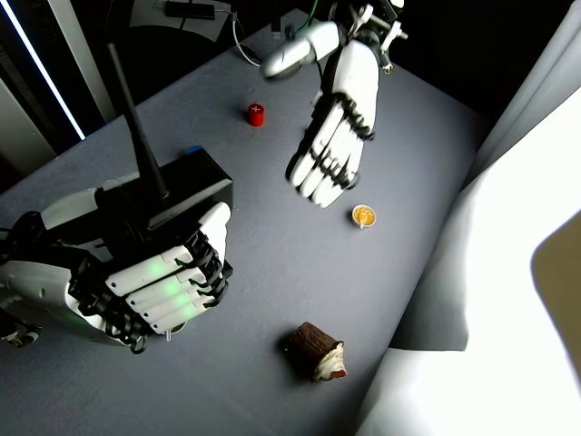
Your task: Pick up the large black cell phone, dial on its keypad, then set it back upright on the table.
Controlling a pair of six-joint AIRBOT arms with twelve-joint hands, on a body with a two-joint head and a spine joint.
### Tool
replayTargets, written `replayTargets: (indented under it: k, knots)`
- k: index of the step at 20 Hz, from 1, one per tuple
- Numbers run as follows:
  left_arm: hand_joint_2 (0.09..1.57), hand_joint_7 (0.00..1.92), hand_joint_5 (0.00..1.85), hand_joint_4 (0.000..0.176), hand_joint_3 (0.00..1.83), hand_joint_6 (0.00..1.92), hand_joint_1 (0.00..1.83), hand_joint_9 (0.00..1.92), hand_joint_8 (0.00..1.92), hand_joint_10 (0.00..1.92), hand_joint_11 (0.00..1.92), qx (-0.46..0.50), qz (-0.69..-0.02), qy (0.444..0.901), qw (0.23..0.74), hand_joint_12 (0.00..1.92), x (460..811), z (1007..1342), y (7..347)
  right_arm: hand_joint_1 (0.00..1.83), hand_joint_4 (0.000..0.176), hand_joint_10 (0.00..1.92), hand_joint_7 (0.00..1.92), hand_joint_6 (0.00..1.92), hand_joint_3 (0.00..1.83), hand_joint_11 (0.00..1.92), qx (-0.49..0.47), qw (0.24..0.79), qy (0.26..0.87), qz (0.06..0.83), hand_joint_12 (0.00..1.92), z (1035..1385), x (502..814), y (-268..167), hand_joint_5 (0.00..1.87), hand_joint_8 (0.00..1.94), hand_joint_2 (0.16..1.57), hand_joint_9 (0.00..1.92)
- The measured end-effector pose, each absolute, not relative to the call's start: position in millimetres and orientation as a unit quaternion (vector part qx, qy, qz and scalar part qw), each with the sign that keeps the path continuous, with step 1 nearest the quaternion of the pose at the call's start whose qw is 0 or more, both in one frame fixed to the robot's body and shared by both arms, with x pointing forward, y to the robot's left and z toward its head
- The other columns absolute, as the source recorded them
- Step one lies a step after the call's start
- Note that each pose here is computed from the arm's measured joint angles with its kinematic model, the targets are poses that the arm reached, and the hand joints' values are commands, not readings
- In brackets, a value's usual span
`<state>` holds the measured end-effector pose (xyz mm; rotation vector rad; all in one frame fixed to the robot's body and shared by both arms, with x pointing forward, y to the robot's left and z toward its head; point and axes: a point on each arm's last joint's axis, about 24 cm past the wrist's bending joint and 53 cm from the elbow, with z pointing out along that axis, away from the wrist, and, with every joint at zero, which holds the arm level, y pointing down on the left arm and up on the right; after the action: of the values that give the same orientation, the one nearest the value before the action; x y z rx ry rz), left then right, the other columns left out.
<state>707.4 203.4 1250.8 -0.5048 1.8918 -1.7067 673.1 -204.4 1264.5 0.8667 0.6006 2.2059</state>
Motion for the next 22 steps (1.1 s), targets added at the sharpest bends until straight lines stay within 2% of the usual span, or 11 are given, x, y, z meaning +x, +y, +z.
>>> replayTargets:
  k: [3,4,5,6,7,8,9,11,16,18,22]
  knots:
    - [1.21,0.24,0.26,0.019,0.0,0.0,0.0,0.21,0.0,0.0,0.0,-0.222,-0.633,0.699,0.248,0.54,710.9,1250.9,206.7,1.49,0.0,1.07,0.86,1.03,0.0,0.83,0.332,0.342,0.232,0.848,1.55,1263.0,674.4,-203.1,0.85,1.05,1.12,0.97]
    - [1.22,0.21,0.23,0.016,0.0,0.0,0.0,0.16,0.0,0.0,0.0,-0.223,-0.625,0.705,0.251,0.41,710.9,1247.9,210.1,1.49,0.0,1.06,0.88,1.02,0.0,0.84,0.333,0.343,0.231,0.848,1.55,1262.4,675.2,-203.9,0.86,1.01,1.12,0.98]
    - [1.22,0.21,0.23,0.016,0.0,0.0,0.0,0.16,0.0,0.0,0.0,-0.226,-0.623,0.707,0.249,0.41,710.7,1246.5,211.1,1.49,0.0,1.06,0.88,1.02,0.0,0.84,0.333,0.343,0.23,0.848,1.55,1262.5,675.2,-203.8,0.86,1.01,1.12,0.98]
    - [1.23,0.21,0.23,0.01,0.0,0.0,0.0,0.16,0.0,0.0,0.0,-0.228,-0.615,0.713,0.248,0.41,710.2,1243.7,214.1,1.48,0.0,1.2,0.76,1.22,0.0,0.73,0.333,0.342,0.23,0.848,1.64,1262.2,675.5,-203.8,0.7,1.15,1.18,0.87]
    - [1.23,0.22,0.25,0.009,0.0,0.01,0.0,0.17,0.0,0.01,0.0,-0.242,-0.611,0.715,0.237,0.43,709.8,1240.5,216.4,1.48,0.0,1.26,0.72,1.31,0.0,0.67,0.332,0.343,0.231,0.848,1.69,1261.9,676.0,-203.6,0.64,1.19,1.2,0.82]
    - [1.23,0.23,0.26,0.003,0.0,0.0,0.0,0.18,0.0,0.0,0.0,-0.248,-0.61,0.716,0.232,0.46,709.4,1239.4,217.7,1.49,0.0,1.12,0.84,1.14,0.0,0.79,0.332,0.342,0.23,0.848,1.6,1261.7,675.9,-203.1,0.78,1.06,1.14,0.93]
    - [1.23,0.23,0.27,0.003,0.0,0.0,0.0,0.18,0.0,0.0,0.0,-0.247,-0.605,0.72,0.234,0.46,707.5,1237.8,218.7,1.49,0.0,1.09,0.87,1.06,0.0,0.83,0.332,0.342,0.231,0.849,1.56,1261.6,675.8,-202.5,0.83,1.01,1.13,0.96]
    - [1.23,0.23,0.25,0.009,0.0,0.0,0.0,0.17,0.01,0.01,0.0,-0.244,-0.603,0.724,0.23,0.43,702.9,1236.3,217.7,1.48,0.0,1.26,0.74,1.19,0.0,0.69,0.331,0.343,0.231,0.848,1.67,1261.7,676.7,-204.0,0.74,1.16,1.19,0.81]
    - [1.23,0.24,0.27,0.003,0.0,0.01,0.0,0.17,0.0,0.0,0.0,-0.25,-0.599,0.724,0.232,0.42,699.1,1237.4,228.1,1.48,0.0,1.24,0.72,1.15,0.0,0.71,0.323,0.346,0.234,0.849,1.66,1263.8,676.9,-204.2,0.77,1.18,1.18,0.81]
    - [1.24,0.23,0.27,0.003,0.0,0.0,0.0,0.17,0.0,0.0,0.0,-0.255,-0.596,0.725,0.231,0.44,700.0,1235.8,231.0,1.49,0.0,1.06,0.85,0.87,0.0,0.85,0.32,0.347,0.236,0.85,1.55,1264.3,676.8,-203.8,0.96,1.05,1.11,0.96]
    - [1.24,0.25,0.28,0.002,0.0,0.0,0.0,0.19,0.0,0.0,0.0,-0.258,-0.586,0.727,0.247,0.48,706.4,1237.1,246.4,1.49,0.0,1.08,0.84,0.83,0.0,0.88,0.317,0.351,0.234,0.849,1.51,1265.7,678.0,-207.0,0.97,1.09,1.11,0.95]
